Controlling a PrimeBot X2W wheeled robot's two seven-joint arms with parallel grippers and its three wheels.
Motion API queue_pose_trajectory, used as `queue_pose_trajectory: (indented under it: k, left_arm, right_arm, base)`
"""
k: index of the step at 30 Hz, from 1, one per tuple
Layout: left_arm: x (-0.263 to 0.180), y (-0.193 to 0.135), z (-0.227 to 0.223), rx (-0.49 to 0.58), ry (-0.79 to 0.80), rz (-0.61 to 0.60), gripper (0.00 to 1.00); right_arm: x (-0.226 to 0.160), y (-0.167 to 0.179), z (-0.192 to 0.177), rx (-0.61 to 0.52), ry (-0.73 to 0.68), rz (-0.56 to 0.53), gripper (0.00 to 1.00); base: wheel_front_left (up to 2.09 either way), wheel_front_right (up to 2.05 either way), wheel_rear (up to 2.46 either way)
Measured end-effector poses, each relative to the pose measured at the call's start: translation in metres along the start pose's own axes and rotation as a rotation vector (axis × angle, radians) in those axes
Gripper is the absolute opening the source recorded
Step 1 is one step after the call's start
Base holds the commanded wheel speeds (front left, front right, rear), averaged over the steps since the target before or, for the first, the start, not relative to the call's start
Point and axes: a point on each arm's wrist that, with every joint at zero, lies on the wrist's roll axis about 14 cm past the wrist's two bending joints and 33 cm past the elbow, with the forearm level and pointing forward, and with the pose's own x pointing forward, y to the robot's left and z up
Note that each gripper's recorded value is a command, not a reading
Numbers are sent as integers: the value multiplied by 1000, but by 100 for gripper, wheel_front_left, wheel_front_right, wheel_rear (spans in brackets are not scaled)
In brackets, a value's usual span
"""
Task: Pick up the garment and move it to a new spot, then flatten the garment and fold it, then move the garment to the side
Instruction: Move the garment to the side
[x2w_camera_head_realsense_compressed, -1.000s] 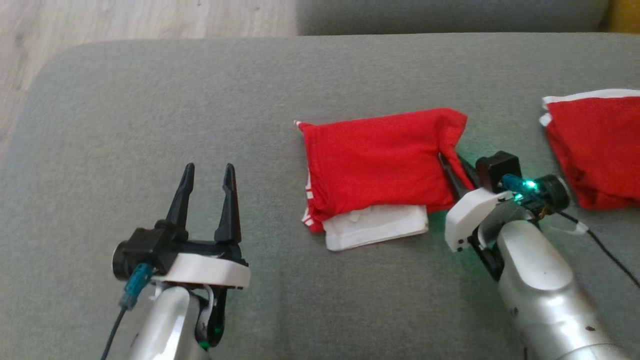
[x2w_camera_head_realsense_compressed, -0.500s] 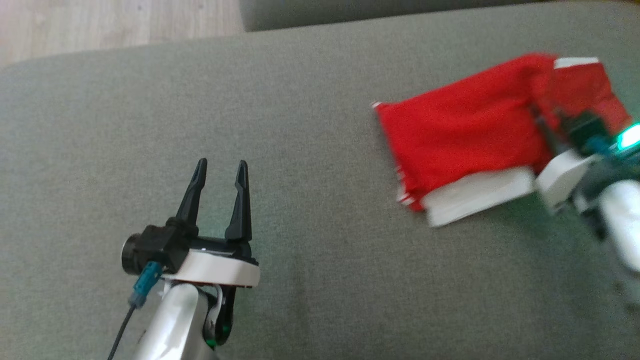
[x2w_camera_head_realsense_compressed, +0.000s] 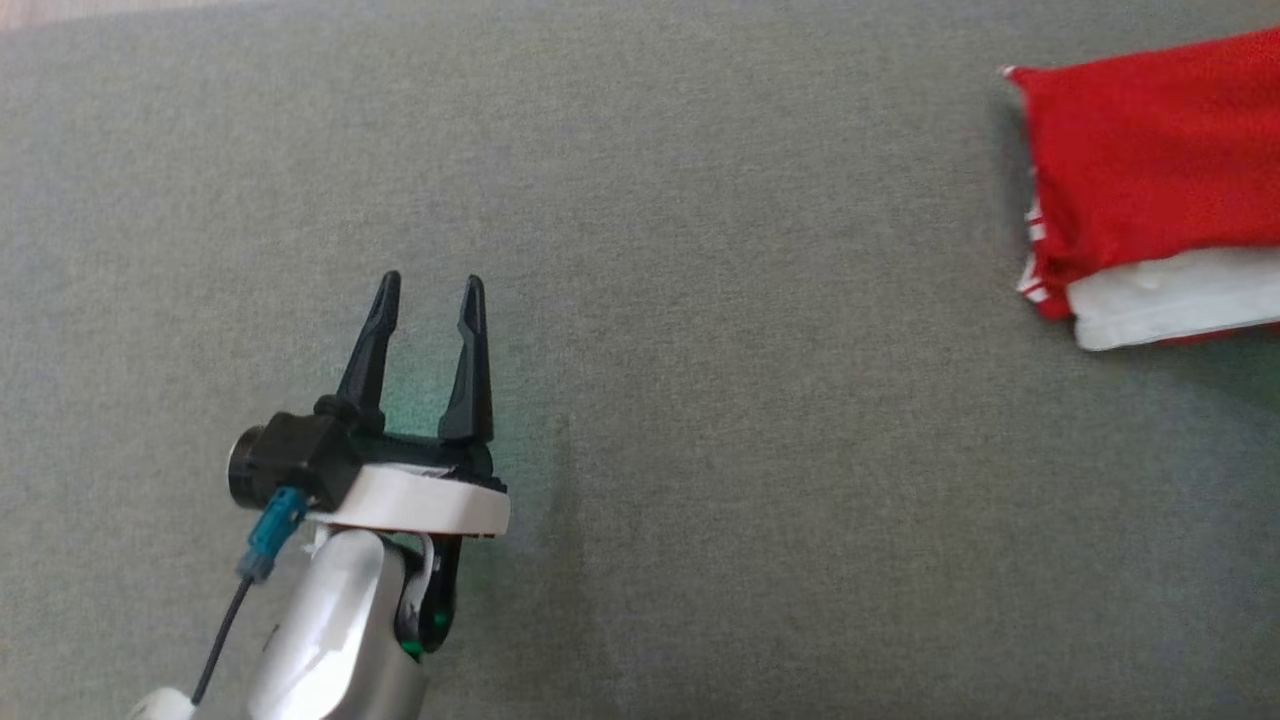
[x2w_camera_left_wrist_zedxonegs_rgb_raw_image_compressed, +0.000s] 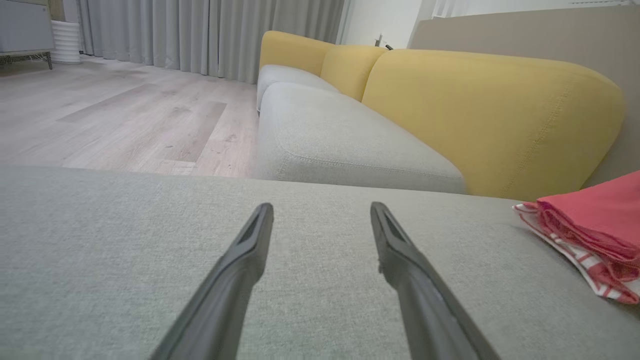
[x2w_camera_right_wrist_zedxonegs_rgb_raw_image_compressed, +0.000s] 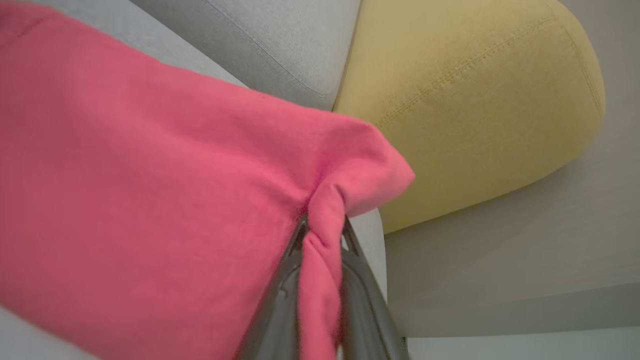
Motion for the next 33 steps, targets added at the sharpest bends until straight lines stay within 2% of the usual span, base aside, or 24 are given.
queue_pose_trajectory:
  k: [6,7,8,12,17,22,27,30,33]
  left_arm:
    - [3,10,-5,6,11,17,100]
    - [5,11,-5,6,9,19,100]
    - [6,13,-4,7,7,22,100]
    - [4,17,-2,15,5,30,100]
    - [2,13,11,22,-26,26,100]
    - [-6,7,31,33,-72,16,100]
    - [-23,1,49,42,-116,16,100]
    - [-35,0,58,47,-142,28,100]
    - [-46,0,64,51,-160,36,100]
  right_arm:
    - [12,-2,-12,6,45,-4,0]
    - [13,-3,-14,11,51,-7,69]
    - [14,-3,-16,10,57,-9,100]
    - [13,-9,-15,25,49,-35,100]
    - [3,-19,9,65,-31,-81,100]
    - [-15,-26,68,143,-221,-125,100]
    - [-52,-26,147,275,-495,-147,100]
    - [-78,-10,179,387,-630,-124,100]
    - [-100,21,191,514,-707,-66,100]
  base:
    - [0,0,0]
    - [0,0,0]
    - [0,0,0]
    - [0,0,0]
    - [0,0,0]
    - [0,0,0]
    - [0,0,0]
    - [0,0,0]
    - [0,0,0]
